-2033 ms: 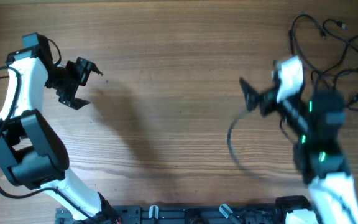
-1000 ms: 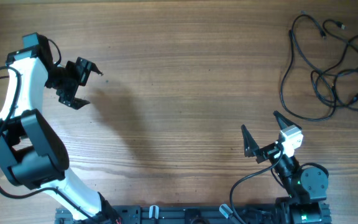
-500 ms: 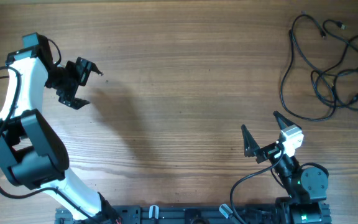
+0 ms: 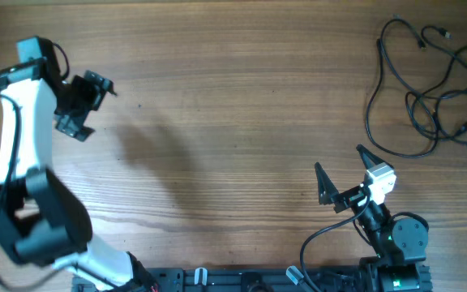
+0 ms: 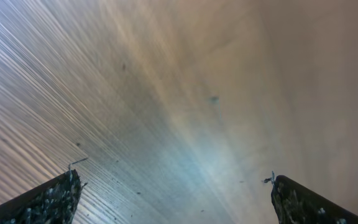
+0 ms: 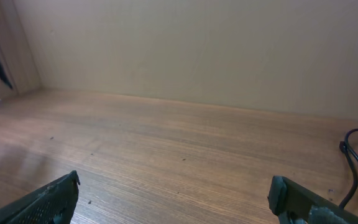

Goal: Untangle cables

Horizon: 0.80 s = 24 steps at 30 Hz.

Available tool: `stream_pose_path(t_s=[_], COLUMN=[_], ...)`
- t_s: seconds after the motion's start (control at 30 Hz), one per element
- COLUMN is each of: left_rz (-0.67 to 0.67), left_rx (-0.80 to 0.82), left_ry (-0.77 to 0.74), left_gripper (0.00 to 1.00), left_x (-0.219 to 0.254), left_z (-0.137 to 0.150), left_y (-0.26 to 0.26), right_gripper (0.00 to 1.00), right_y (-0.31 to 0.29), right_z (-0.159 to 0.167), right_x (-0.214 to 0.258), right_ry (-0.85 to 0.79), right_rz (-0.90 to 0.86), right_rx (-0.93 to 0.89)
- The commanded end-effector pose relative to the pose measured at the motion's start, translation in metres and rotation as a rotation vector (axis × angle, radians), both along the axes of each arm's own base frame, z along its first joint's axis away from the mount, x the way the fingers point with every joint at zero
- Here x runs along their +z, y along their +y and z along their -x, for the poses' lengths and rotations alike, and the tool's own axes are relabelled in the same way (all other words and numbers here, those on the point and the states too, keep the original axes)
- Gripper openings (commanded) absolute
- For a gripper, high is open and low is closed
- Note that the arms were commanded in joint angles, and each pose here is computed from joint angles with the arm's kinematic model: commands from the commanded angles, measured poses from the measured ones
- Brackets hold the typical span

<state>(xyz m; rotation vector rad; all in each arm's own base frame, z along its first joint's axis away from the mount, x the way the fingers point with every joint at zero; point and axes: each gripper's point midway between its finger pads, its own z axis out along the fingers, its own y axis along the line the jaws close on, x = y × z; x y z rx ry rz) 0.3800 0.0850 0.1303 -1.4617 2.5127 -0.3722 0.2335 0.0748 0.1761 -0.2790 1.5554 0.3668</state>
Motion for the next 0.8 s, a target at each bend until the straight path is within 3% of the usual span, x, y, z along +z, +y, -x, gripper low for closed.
stream_pose_path(t_s=[0.0, 0.37, 0.77], left_rz=[-0.147, -0.446, -0.558], left_rx=[-0.029, -0.424, -0.493], left_ry=[-0.169, -0.585, -0.958], left_gripper=[1.0, 1.0, 1.0], left_x=[0.064, 0.174, 0.154], left_z=[0.005, 0.031, 0.071], left_y=[0.01, -0.041, -0.087], right_gripper=[1.0, 0.99, 1.0], right_y=[-0.003, -0.003, -0.003], right_z=[0.0, 0.0, 0.0], right_x=[0.003, 0.003, 0.003], right_ry=[-0.009, -0.009, -0.009], right_rz=[-0.018, -0.018, -0.018], right_rx=[-0.017, -0.017, -0.017])
